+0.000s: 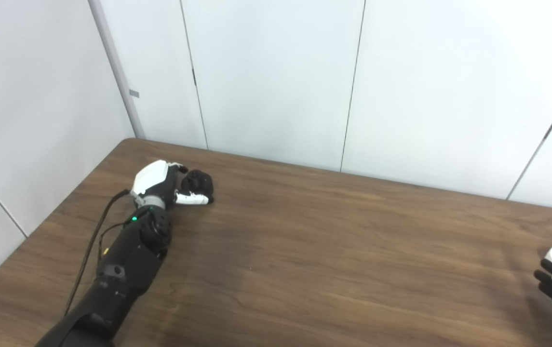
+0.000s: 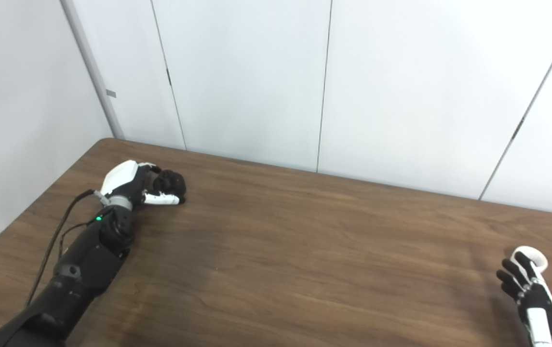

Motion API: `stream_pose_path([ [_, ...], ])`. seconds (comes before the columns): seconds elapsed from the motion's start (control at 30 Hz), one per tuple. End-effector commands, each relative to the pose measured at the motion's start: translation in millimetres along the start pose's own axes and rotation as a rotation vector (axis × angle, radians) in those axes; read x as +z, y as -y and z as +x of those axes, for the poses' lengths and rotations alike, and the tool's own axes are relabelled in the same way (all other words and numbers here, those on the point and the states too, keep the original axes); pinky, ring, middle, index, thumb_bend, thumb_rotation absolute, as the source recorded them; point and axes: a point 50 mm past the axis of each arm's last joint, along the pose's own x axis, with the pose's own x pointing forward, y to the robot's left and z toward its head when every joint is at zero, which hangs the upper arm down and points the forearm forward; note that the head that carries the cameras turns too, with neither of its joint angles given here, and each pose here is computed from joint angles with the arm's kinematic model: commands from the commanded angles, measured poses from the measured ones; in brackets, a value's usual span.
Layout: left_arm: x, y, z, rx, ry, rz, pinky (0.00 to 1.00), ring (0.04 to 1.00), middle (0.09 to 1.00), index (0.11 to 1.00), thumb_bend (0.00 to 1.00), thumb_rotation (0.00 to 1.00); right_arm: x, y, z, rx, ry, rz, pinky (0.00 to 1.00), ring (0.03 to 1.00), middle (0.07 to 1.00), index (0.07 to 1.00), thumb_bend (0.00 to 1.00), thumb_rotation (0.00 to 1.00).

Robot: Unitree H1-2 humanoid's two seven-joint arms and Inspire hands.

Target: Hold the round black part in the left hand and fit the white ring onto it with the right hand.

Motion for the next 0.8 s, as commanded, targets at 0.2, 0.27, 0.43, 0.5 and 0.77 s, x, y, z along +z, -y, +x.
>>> stream_pose_path([
  [0.2,11.2,-33.4,15.4,0.101,0.024,0.002,1.00,0.990,0.933,0.799,0.93,0.36,-40.2,-26.0,-44.7,-0.013,-0.159,0.079,0.91,0.877,0.903,0.941,0.52,1.00],
  [0.27,12.0,-34.3,14.8,0.100,0.025,-0.008,1.00,0.995,0.935,0.797,0.93,0.36,-40.0,-26.3,-45.2,-0.014,-0.157,0.079,0.90,0.873,0.901,0.939,0.52,1.00],
  [0.43,13.4,-34.1,13.8,0.099,0.037,-0.005,1.00,0.988,0.924,0.780,0.92,0.35,-40.5,-26.0,-45.6,-0.010,-0.155,0.074,0.90,0.873,0.902,0.938,0.53,1.00],
  [0.5,13.5,-33.6,13.7,0.101,0.041,-0.002,1.00,0.982,0.917,0.757,0.92,0.34,-39.8,-26.3,-45.7,-0.013,-0.157,0.077,0.90,0.875,0.902,0.937,0.53,1.00],
  [0.77,13.3,-33.4,13.7,0.095,0.037,0.006,1.00,0.972,0.900,0.730,0.91,0.34,-38.4,-27.3,-45.8,-0.015,-0.162,0.073,0.90,0.871,0.901,0.939,0.53,1.00],
])
